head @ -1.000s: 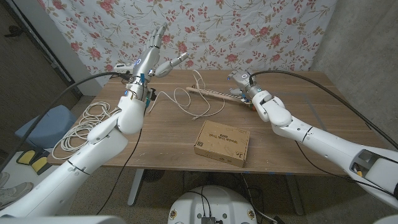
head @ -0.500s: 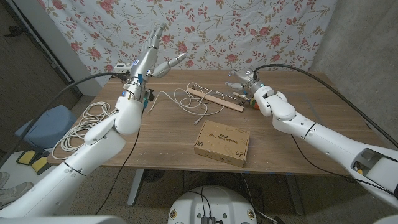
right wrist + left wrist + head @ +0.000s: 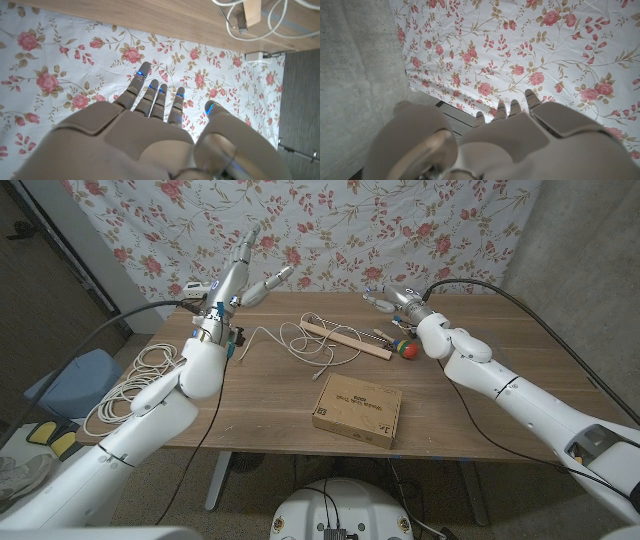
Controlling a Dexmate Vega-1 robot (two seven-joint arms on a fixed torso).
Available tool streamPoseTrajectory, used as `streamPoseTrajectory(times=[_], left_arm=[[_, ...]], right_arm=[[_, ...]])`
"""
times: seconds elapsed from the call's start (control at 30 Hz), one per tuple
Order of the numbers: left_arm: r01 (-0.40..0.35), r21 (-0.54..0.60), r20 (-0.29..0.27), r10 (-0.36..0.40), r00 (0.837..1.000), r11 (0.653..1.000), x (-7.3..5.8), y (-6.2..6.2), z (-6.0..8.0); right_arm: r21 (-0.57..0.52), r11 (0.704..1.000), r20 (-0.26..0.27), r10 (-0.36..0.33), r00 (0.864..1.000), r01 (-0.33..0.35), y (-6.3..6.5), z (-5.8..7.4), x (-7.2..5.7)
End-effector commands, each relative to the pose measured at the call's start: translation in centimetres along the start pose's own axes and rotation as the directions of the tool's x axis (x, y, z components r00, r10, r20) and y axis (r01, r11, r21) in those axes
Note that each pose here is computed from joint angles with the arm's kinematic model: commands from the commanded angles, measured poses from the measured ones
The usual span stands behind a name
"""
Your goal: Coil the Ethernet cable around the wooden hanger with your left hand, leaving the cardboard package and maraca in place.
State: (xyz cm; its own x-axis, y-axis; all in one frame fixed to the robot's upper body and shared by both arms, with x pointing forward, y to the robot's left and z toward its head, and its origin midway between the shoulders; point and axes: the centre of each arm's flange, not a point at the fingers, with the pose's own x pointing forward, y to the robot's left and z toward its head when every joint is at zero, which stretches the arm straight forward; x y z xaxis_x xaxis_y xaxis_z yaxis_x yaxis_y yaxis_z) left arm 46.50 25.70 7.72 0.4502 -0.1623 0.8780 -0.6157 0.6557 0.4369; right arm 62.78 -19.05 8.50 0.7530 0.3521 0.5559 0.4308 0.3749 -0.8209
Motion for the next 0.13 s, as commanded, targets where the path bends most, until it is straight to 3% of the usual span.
streamPoseTrajectory(times=[0.03, 0.07, 0.1, 0.13], left_arm=[[0.037, -0.121, -0.103, -0.049, 0.993, 0.992, -1.05, -1.87, -2.58], [0.037, -0.122, -0.103, -0.05, 0.993, 0.992, -1.05, -1.88, -2.59], [0.044, -0.137, -0.123, -0.061, 0.991, 0.99, -1.15, -2.2, -3.0], [0.044, -0.149, -0.13, -0.064, 0.989, 0.988, -1.17, -2.34, -3.2]], right_arm=[[0.587, 0.798, -0.014, -0.154, 0.988, 0.133, -1.02, -2.66, -0.25], [0.589, 0.797, -0.013, -0.156, 0.988, 0.133, -1.02, -2.66, -0.25], [0.631, 0.764, -0.002, -0.172, 0.985, 0.134, -0.98, -2.59, -0.37], [0.646, 0.752, 0.005, -0.18, 0.984, 0.134, -1.04, -2.52, -0.41]])
